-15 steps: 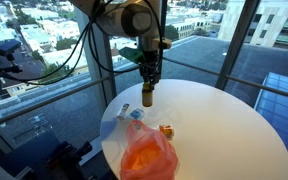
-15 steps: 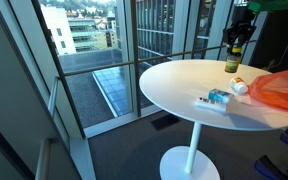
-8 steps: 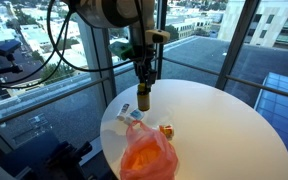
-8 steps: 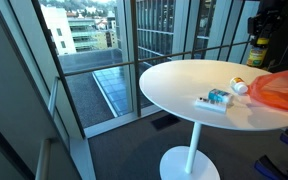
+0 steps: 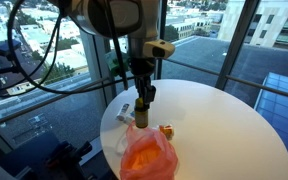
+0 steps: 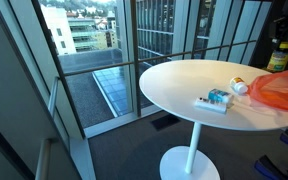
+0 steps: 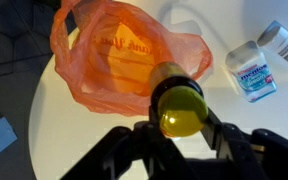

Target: Put the bottle with a yellow cap in the plastic bag

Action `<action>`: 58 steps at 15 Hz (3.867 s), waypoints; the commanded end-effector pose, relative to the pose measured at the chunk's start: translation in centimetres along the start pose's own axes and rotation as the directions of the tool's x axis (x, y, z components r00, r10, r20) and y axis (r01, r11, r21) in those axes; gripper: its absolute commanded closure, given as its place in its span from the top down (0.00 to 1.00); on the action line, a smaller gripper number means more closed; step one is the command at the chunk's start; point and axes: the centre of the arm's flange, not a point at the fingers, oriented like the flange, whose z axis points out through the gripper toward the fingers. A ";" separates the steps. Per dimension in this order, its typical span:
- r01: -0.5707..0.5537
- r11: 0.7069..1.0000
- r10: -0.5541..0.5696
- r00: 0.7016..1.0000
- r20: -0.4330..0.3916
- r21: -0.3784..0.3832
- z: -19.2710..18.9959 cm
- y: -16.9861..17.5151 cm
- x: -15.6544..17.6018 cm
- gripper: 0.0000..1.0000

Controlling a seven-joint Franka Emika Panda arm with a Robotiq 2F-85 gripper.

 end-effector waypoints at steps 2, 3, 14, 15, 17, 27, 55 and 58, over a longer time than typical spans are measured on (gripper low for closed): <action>-0.051 0.999 0.051 0.999 -0.019 0.002 1.7 2.8 -0.6 0.19; -0.062 0.998 0.062 0.998 -0.018 0.004 2.2 3.2 -0.5 0.19; -0.129 0.990 0.131 0.990 -0.051 0.053 6.6 6.2 1.0 0.19; -0.138 0.989 0.141 0.989 -0.053 0.057 7.0 6.4 1.2 0.19; -0.157 0.986 0.161 0.985 -0.057 0.062 7.8 7.0 1.7 0.19; -0.262 0.961 0.271 0.956 -0.115 0.089 6.7 10.4 7.1 0.19; -0.273 0.950 0.284 0.958 -0.052 0.153 10.8 9.7 13.5 0.19; -0.279 0.947 0.286 0.958 -0.026 0.159 12.4 10.4 13.6 0.19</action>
